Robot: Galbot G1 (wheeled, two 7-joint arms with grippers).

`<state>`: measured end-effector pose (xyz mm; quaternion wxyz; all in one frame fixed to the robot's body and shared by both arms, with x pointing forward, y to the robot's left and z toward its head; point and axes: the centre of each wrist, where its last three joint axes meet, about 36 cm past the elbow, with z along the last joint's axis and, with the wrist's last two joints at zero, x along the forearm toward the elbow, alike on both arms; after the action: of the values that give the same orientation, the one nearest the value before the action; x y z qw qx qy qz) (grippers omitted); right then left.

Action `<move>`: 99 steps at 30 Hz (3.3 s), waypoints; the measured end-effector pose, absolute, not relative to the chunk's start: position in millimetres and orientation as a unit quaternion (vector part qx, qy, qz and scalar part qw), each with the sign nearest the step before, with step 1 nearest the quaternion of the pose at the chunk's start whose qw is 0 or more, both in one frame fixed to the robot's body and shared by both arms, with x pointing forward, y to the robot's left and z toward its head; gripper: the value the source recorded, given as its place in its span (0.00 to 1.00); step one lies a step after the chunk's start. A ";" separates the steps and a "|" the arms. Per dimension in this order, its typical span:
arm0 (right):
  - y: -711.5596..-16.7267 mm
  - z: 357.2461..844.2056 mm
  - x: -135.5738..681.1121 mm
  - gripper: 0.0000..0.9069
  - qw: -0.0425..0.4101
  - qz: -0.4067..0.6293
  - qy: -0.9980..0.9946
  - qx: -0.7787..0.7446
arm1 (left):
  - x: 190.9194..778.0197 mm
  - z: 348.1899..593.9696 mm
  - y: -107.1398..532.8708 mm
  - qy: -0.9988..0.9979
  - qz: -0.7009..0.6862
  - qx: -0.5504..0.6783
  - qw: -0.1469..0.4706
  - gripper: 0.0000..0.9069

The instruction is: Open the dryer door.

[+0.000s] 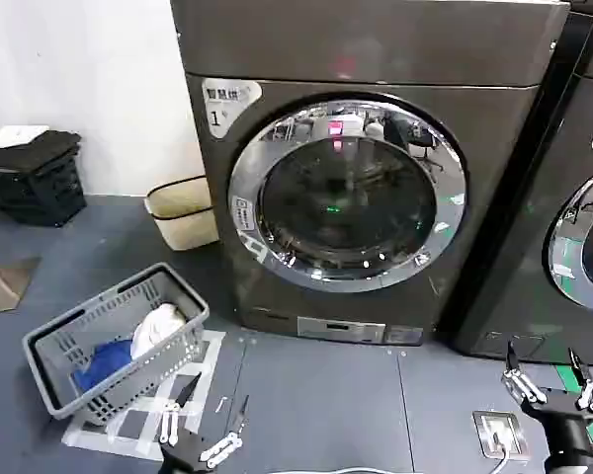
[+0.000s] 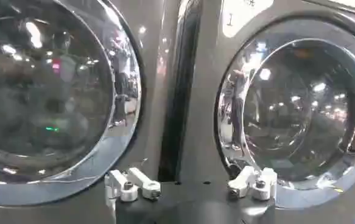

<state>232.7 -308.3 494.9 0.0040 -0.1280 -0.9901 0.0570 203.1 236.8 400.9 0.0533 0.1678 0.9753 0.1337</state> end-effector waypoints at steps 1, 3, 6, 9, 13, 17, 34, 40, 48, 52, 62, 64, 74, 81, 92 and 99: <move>-308.6 495.4 233.1 1.00 0.002 0.053 -0.991 -0.123 | 203.0 401.0 236.8 0.975 0.134 0.168 0.053 1.00; -309.3 496.5 234.4 1.00 -0.004 0.051 -0.992 -0.113 | 203.0 401.1 236.7 0.975 0.134 0.168 0.053 1.00; -310.2 497.3 236.7 1.00 -0.006 0.054 -0.994 -0.099 | 202.7 401.2 236.5 0.975 0.135 0.167 0.053 1.00; -312.4 496.1 240.6 1.00 -0.008 0.059 -0.995 -0.083 | 202.1 401.3 236.4 0.975 0.136 0.167 0.053 1.00; -316.2 494.2 249.0 1.00 -0.011 0.057 -0.997 -0.057 | 200.8 402.5 236.2 0.975 0.138 0.168 0.053 1.00; -320.2 494.0 259.5 1.00 -0.017 0.048 -0.998 -0.023 | 200.0 402.5 236.6 0.974 0.142 0.170 0.052 1.00; -337.9 496.2 332.7 1.00 -0.047 0.048 -0.993 0.100 | 194.9 402.8 235.2 0.973 0.144 0.171 0.048 1.00; -335.3 498.5 360.6 1.00 -0.056 0.049 -0.984 0.160 | 195.1 404.1 234.4 0.973 0.145 0.171 0.049 1.00; -326.9 501.2 392.0 1.00 -0.063 0.062 -0.972 0.219 | 196.8 408.0 234.1 0.973 0.148 0.170 0.051 1.00; -322.1 499.7 407.9 1.00 -0.064 0.069 -0.965 0.246 | 196.2 407.8 233.1 0.973 0.147 0.172 0.050 1.00; -303.1 506.0 447.1 1.00 -0.071 0.071 -0.953 0.286 | 195.3 409.0 232.3 0.974 0.147 0.167 0.050 1.00; -299.1 506.9 454.6 1.00 -0.071 0.073 -0.951 0.292 | 195.6 409.1 232.5 0.974 0.147 0.166 0.050 1.00; -279.5 514.1 489.6 1.00 -0.076 0.075 -0.943 0.316 | 194.6 412.4 231.4 0.974 0.147 0.165 0.054 1.00; -264.5 518.8 510.7 1.00 -0.079 0.077 -0.938 0.329 | 193.6 412.2 230.6 0.974 0.146 0.164 0.052 1.00; -239.8 528.4 535.2 1.00 -0.082 0.077 -0.929 0.353 | 193.1 412.5 229.8 0.975 0.146 0.161 0.052 1.00; -225.0 531.7 547.0 1.00 -0.082 0.080 -0.924 0.365 | 192.7 413.0 229.6 0.975 0.147 0.161 0.052 1.00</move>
<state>547.0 -225.0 531.7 -0.0821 0.3651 -0.9239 0.0800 192.7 229.6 413.0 0.0520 0.1607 0.9747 0.1466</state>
